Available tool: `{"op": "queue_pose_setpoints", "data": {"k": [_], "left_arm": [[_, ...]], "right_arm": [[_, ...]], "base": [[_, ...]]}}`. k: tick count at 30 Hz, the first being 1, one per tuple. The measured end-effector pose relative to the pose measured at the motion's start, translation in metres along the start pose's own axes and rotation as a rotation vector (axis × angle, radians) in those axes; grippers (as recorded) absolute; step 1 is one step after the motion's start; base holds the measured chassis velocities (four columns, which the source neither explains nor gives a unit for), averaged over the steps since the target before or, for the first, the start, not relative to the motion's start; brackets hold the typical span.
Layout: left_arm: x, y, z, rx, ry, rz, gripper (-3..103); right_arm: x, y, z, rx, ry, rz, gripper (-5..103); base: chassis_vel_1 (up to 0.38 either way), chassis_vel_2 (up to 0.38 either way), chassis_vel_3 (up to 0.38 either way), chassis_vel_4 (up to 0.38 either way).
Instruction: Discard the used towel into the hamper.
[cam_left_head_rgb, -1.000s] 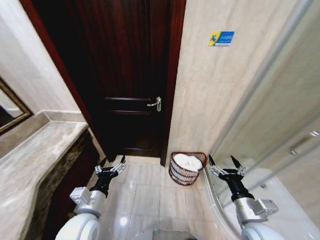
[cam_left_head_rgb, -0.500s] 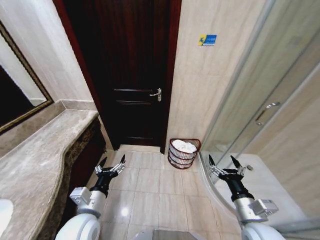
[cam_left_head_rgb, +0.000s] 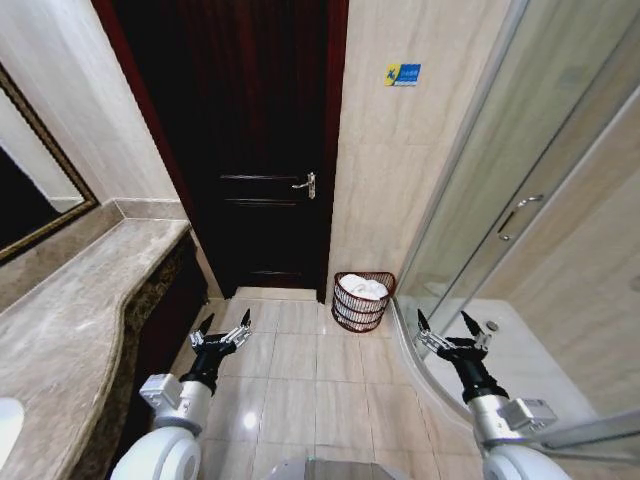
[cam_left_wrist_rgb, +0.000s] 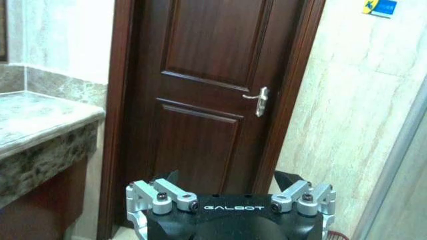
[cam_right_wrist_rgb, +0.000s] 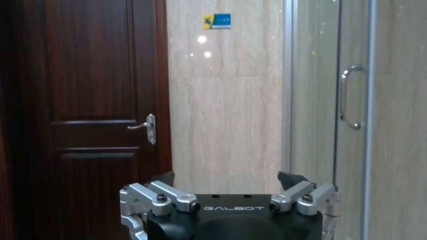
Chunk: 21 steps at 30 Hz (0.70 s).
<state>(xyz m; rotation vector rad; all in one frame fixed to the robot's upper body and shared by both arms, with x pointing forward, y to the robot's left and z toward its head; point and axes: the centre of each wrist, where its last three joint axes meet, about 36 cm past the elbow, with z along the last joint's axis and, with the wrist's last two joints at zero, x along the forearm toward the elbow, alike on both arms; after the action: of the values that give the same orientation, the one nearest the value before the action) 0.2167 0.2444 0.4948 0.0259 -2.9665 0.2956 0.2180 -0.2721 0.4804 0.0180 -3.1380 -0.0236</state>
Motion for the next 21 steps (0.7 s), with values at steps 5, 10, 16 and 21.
{"op": "queue_pose_setpoints", "data": {"k": [5, 10, 16, 21], "left_arm": [[0.0, 0.0, 0.0, 0.0, 0.0, 0.0, 97], [0.0001, 0.0001, 0.0001, 0.0, 0.001, 0.0, 97], [0.0, 0.0, 0.0, 0.0, 0.0, 0.0, 97], [0.0, 0.0, 0.0, 0.0, 0.0, 0.0, 97]], "right_arm": [[0.0, 0.0, 0.0, 0.0, 0.0, 0.0, 100], [0.0001, 0.0001, 0.0, 0.0, 0.0, 0.0, 100], [0.0, 0.0, 0.0, 0.0, 0.0, 0.0, 100], [-0.0001, 0.0, 0.0, 0.0, 0.0, 0.0, 100]], "base": [[0.267, -0.242, -0.24, 0.245], [0.206, -0.22, -0.199, 0.211], [0.011, -0.036, -0.041, 0.038], [-0.056, 0.043, 0.063, -0.029]]}}
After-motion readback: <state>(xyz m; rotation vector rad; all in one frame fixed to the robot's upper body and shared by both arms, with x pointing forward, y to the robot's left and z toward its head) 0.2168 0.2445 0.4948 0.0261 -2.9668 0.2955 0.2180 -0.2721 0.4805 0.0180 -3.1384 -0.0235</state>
